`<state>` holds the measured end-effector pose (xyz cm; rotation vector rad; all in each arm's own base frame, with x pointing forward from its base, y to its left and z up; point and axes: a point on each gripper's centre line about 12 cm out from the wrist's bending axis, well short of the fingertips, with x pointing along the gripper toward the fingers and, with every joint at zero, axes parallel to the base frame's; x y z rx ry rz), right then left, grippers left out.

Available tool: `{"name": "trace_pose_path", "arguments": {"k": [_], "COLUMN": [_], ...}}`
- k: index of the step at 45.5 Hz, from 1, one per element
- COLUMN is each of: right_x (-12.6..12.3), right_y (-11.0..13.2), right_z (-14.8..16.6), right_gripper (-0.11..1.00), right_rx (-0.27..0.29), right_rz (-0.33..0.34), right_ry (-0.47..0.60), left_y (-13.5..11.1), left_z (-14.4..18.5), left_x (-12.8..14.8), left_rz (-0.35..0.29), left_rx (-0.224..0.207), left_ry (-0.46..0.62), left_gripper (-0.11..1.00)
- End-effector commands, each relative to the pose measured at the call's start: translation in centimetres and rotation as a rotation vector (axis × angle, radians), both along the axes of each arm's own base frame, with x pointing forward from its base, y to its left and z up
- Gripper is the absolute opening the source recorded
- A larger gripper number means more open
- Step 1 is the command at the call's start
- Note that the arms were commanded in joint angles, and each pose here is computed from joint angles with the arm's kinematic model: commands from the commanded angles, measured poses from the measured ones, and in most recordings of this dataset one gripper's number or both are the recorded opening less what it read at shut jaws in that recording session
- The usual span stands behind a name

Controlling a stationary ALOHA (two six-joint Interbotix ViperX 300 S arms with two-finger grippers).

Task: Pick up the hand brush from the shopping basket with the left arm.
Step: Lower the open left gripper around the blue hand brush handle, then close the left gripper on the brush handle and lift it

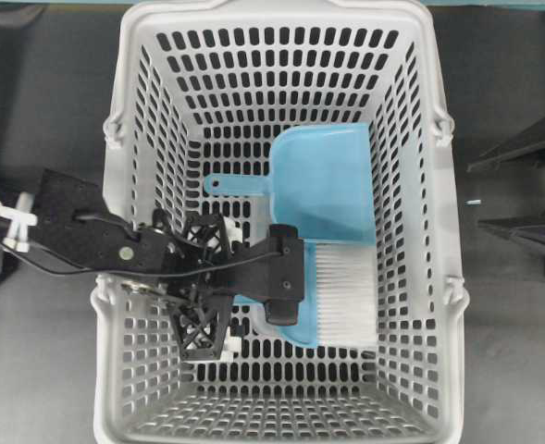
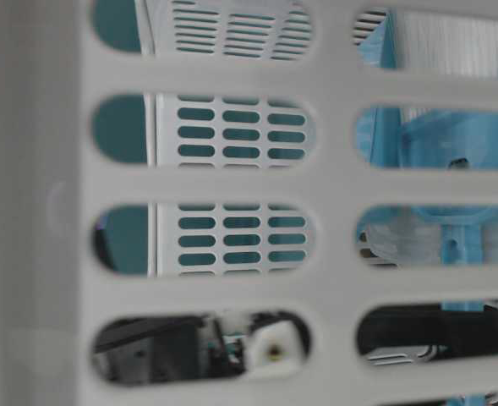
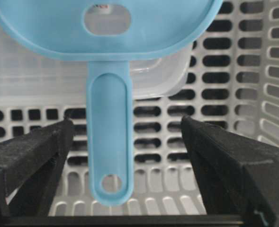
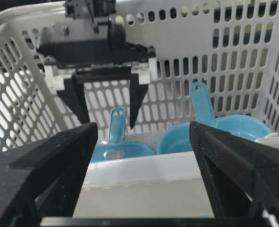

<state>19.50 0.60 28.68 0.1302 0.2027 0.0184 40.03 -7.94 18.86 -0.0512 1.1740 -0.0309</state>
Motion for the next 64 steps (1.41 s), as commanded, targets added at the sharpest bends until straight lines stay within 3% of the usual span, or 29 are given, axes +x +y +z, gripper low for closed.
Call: {"name": "trace_pose_path", "arguments": {"k": [1, 13, 23, 27, 34, 47, 64], "right_x": [0.2, 0.1, 0.1, 0.1, 0.1, -0.1, -0.7], "right_y": [0.1, 0.1, 0.0, 0.0, 0.0, 0.0, 0.0], "right_z": [0.7, 0.3, 0.0, -0.1, -0.2, -0.6, -0.6], "right_gripper": [0.75, 0.75, 0.75, 0.75, 0.75, 0.75, 0.74], "right_rx": [0.002, 0.003, 0.005, 0.005, 0.006, 0.007, 0.009], "right_rz": [0.003, 0.002, 0.001, 0.001, 0.0, 0.0, 0.0], "right_ry": [-0.017, -0.009, -0.003, -0.001, 0.002, 0.008, -0.01], "left_y": [-0.1, 0.0, 0.0, 0.0, 0.0, 0.1, 1.8], "left_z": [-0.4, -2.4, -2.0, -1.4, 0.6, 6.6, 17.1], "left_x": [0.1, 0.0, 0.2, 0.2, -0.1, -0.5, -2.1], "left_rz": [-0.002, 0.002, -0.008, -0.005, -0.01, -0.009, 0.023], "left_rx": [0.003, 0.01, 0.012, 0.007, 0.0, -0.031, -0.074], "left_ry": [0.006, 0.045, 0.031, 0.016, -0.033, -0.183, -0.449], "left_gripper": [0.91, 0.91, 0.86, 0.68, 0.25, 0.26, 0.26]}}
